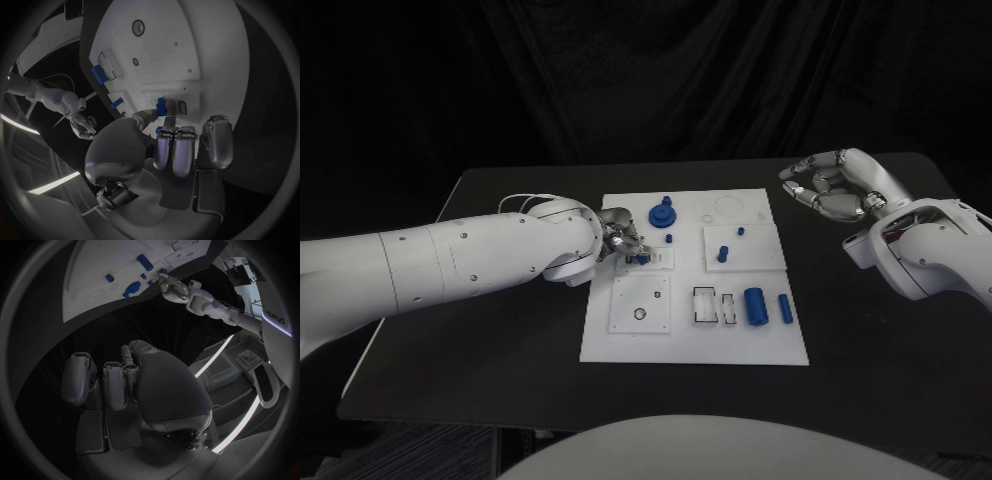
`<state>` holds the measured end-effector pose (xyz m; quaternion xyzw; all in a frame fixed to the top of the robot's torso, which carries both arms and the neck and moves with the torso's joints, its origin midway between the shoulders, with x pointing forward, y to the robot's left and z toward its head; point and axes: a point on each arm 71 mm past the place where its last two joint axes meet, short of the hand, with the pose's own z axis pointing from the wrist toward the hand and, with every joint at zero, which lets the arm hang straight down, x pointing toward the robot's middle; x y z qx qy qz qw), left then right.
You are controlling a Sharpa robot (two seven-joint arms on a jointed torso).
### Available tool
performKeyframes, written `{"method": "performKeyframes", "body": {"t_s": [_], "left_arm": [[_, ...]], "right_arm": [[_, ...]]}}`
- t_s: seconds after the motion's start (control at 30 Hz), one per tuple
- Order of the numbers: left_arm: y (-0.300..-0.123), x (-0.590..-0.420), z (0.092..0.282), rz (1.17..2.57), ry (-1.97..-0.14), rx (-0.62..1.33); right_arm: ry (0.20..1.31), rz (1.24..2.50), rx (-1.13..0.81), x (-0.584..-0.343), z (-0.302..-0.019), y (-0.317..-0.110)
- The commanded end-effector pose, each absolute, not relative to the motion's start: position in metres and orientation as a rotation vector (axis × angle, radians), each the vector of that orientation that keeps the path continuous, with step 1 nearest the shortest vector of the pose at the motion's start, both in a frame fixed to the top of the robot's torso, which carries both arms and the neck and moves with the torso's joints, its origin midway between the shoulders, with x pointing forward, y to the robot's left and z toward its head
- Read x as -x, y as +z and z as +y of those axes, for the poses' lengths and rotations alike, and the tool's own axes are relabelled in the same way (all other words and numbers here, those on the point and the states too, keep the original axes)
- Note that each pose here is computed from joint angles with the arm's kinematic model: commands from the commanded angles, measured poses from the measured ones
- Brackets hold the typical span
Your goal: Assemble the parts on the task board
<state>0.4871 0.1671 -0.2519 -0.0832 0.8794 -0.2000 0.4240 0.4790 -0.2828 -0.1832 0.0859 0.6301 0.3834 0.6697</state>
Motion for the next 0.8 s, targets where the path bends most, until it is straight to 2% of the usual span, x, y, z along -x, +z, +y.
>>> {"method": "performKeyframes", "body": {"t_s": [0.03, 0.5, 0.8], "left_arm": [[-0.247, -0.487, 0.167, 2.113, -0.557, 0.239], [-0.235, -0.483, 0.177, 1.928, -0.621, 0.317], [-0.241, -0.479, 0.181, 1.909, -0.586, 0.317]], "right_arm": [[0.853, 1.429, -0.201, -0.479, -0.284, -0.185], [0.851, 1.430, -0.202, -0.478, -0.285, -0.185], [0.850, 1.429, -0.203, -0.478, -0.285, -0.186]]}}
